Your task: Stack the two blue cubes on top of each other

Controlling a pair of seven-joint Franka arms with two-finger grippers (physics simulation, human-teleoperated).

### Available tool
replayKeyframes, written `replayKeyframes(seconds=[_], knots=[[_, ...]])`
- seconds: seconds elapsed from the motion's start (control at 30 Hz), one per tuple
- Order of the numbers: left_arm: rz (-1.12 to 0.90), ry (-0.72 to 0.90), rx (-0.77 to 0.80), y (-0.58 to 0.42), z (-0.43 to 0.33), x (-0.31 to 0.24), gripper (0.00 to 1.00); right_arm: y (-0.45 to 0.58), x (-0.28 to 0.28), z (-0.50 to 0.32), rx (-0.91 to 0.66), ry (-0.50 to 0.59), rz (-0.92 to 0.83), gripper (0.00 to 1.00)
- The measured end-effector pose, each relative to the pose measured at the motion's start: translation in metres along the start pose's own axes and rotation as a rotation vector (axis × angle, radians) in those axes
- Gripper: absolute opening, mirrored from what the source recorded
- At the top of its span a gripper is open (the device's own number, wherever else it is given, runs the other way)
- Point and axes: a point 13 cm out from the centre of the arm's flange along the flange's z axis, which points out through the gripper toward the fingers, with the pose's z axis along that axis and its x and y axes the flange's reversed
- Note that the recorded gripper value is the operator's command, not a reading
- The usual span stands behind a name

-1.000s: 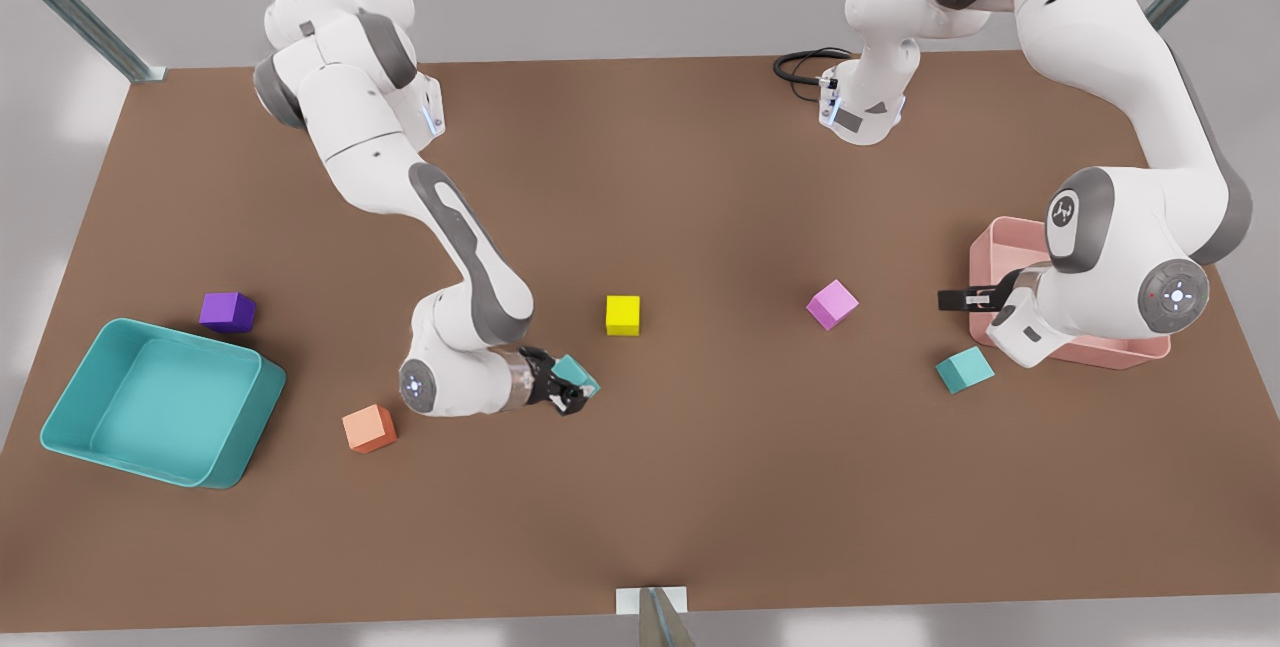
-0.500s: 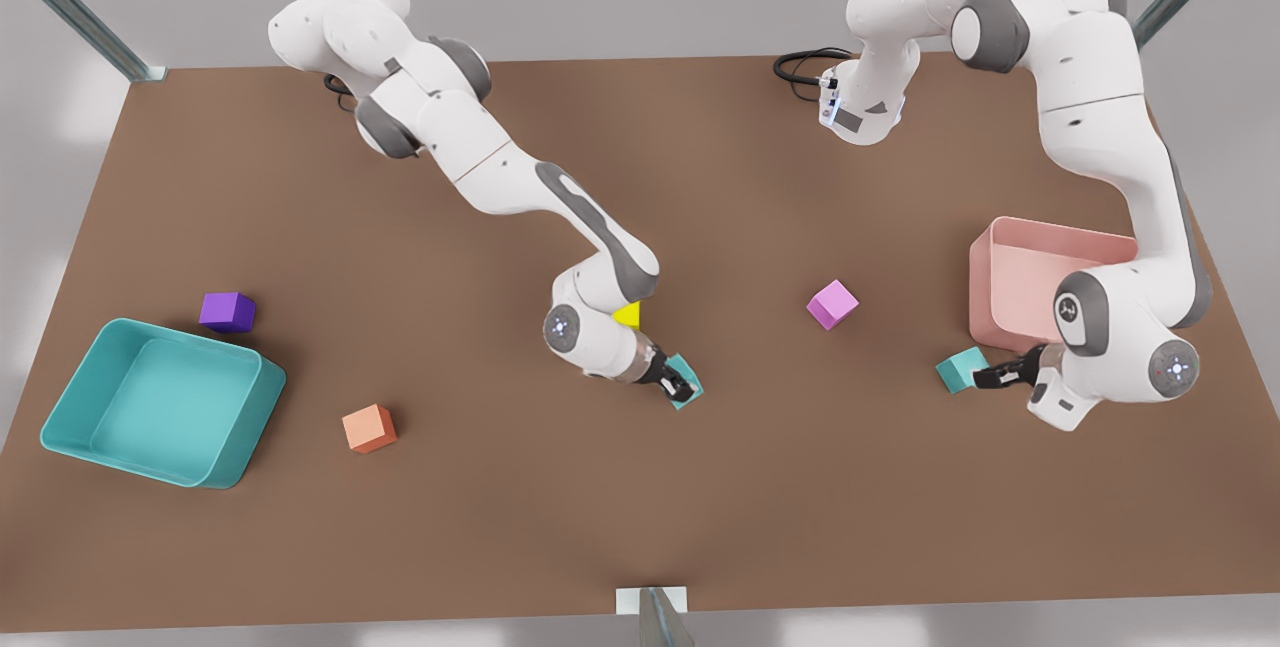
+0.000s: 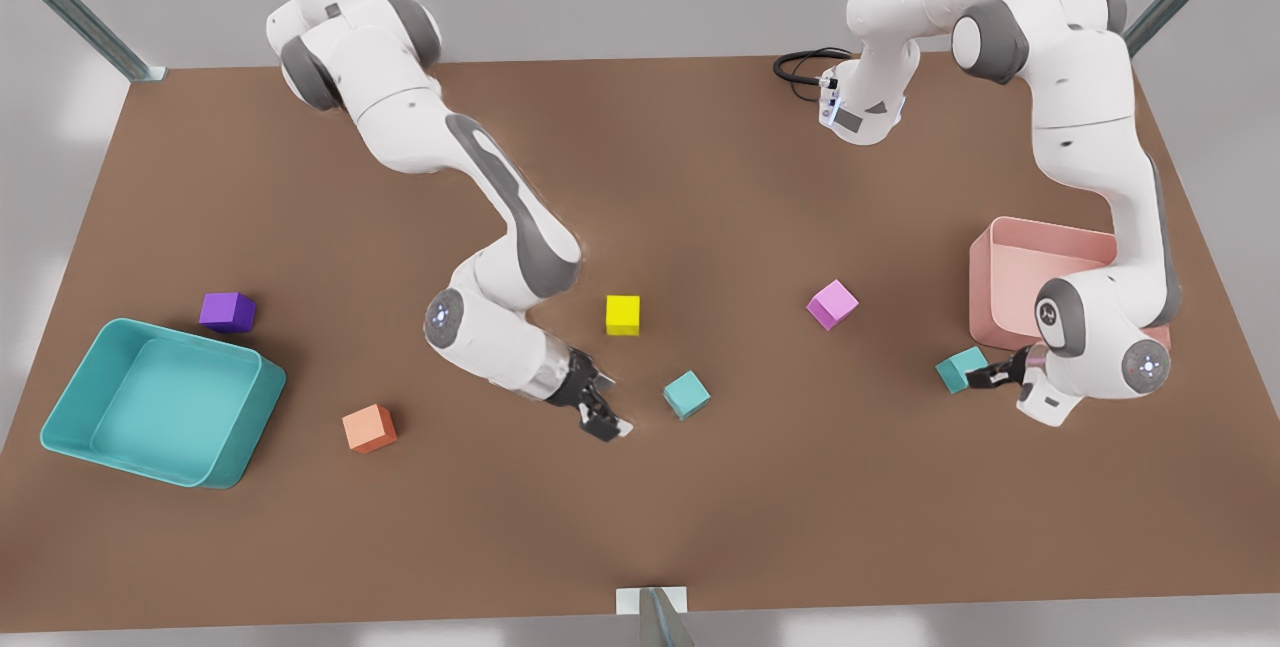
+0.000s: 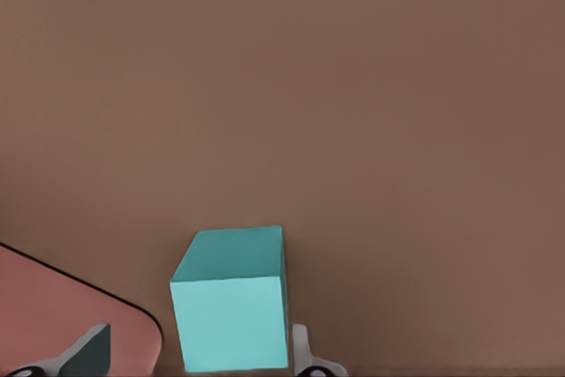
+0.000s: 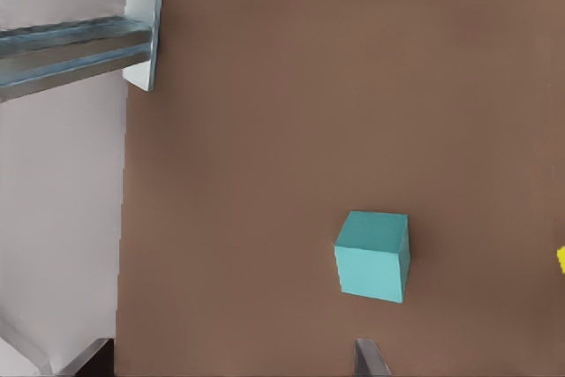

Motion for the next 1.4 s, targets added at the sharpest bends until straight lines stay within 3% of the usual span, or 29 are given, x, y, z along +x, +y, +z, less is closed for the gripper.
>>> replayKeyframes(seconds=[0.13, 0.17, 0.27, 0.33, 0.47, 0.73, 0.77, 0.8, 0.9, 0.97, 1.07, 1.13, 1.23, 1.3, 1.4], knots=[[0.003, 0.009, 0.001, -0.003, 0.011, 0.005, 1.0, -0.059, -0.201, -0.128, 0.256, -0.225, 0.063, 1.0], [0.007, 0.007, 0.0, -0.006, 0.011, 0.005, 1.0, -0.063, -0.215, -0.183, 0.281, -0.279, 0.034, 1.0], [0.024, -0.001, -0.003, -0.018, 0.012, 0.005, 1.0, -0.079, -0.167, -0.365, 0.316, -0.4, -0.132, 1.0], [0.025, 0.0, -0.004, -0.019, 0.015, 0.005, 1.0, -0.126, -0.153, -0.426, 0.39, -0.422, -0.201, 1.0], [0.02, 0.006, -0.004, -0.016, 0.022, 0.005, 1.0, -0.165, -0.157, -0.429, 0.561, -0.39, -0.33, 1.0], [0.014, 0.037, -0.013, -0.011, 0.056, 0.008, 1.0, -0.176, -0.117, -0.442, 0.7, -0.289, -0.573, 1.0], [0.015, 0.037, -0.014, -0.012, 0.059, 0.008, 0.83, -0.178, -0.113, -0.442, 0.711, -0.273, -0.595, 1.0], [0.016, 0.035, -0.016, -0.013, 0.061, 0.007, 0.74, -0.18, -0.111, -0.443, 0.718, -0.258, -0.614, 1.0], [0.017, 0.03, -0.018, -0.013, 0.064, 0.005, 0.65, -0.185, -0.11, -0.446, 0.735, -0.222, -0.656, 1.0], [0.025, 0.018, -0.021, -0.019, 0.059, 0.004, 0.65, -0.187, -0.11, -0.448, 0.743, -0.203, -0.683, 1.0], [0.12, -0.065, -0.01, -0.088, -0.009, 0.0, 0.65, -0.188, -0.107, -0.45, 0.749, -0.184, -0.723, 1.0], [0.259, -0.098, 0.031, -0.189, -0.066, 0.031, 0.65, -0.189, -0.107, -0.451, 0.754, -0.172, -0.745, 1.0], [0.52, -0.066, 0.035, -0.377, -0.079, 0.153, 0.65, -0.19, -0.108, -0.451, 0.761, -0.156, -0.774, 1.0], [0.58, -0.037, 0.014, -0.44, -0.063, 0.208, 0.65, -0.19, -0.108, -0.451, 0.764, -0.145, -0.792, 1.0], [0.556, -0.004, 0.005, -0.487, -0.034, 0.232, 0.65, -0.189, -0.107, -0.452, 0.763, -0.136, -0.817, 1.0]])
